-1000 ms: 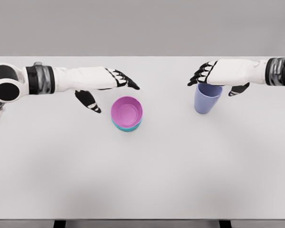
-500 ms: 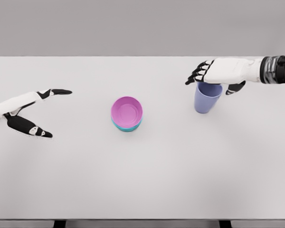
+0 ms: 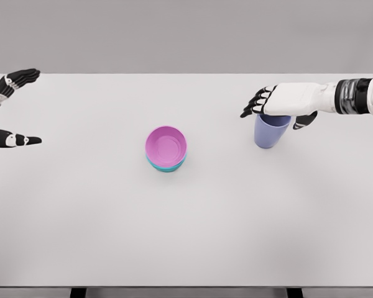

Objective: Stacking bowl and cup with both arms

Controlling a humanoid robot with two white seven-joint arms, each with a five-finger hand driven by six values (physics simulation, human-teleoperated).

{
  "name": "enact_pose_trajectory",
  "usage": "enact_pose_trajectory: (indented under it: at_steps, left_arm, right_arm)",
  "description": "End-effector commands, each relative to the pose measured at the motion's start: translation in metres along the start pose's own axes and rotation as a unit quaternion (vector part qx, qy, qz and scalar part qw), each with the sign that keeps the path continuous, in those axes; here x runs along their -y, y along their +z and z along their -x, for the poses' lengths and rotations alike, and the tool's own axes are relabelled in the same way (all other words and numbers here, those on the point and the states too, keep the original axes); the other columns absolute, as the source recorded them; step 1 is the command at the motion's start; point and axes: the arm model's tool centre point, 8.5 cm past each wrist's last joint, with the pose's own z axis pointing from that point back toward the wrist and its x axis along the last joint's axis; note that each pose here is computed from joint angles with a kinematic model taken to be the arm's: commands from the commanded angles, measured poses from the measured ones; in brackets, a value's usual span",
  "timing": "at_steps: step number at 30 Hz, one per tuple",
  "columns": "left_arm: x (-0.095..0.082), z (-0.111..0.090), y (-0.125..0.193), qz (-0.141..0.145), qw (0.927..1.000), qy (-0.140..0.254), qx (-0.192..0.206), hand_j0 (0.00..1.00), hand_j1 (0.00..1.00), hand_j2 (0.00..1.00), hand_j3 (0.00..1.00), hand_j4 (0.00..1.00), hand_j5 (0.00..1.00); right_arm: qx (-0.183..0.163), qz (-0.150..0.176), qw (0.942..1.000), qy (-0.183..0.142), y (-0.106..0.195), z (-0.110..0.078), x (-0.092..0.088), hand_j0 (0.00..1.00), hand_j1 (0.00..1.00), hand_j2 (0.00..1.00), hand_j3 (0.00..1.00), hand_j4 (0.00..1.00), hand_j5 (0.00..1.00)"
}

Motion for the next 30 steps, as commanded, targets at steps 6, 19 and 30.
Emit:
enact_pose_trajectory:
  at_steps: [6,19,30]
  left_arm:
    - [0.007,0.006,0.001,0.036,0.9979,-0.043,-0.034,1.00,1.00,1.00,1.00,1.00,1.00]
    - [0.014,0.009,-0.001,0.037,0.9978,-0.044,-0.034,1.00,1.00,1.00,1.00,1.00,1.00]
    - [0.014,0.009,-0.001,0.037,0.9978,-0.044,-0.034,1.00,1.00,1.00,1.00,1.00,1.00]
  right_arm:
    - [0.003,-0.003,1.0000,-0.001,-0.002,-0.001,-0.001,0.75,0.75,0.75,0.75,0.75,0.75]
    - [-0.008,0.040,0.9992,0.004,0.010,0.005,0.025,0.67,0.67,0.67,0.67,0.67,0.67]
    - [0.004,0.083,0.9958,0.038,0.017,-0.010,0.059,0.68,0.68,0.68,0.68,0.68,0.68]
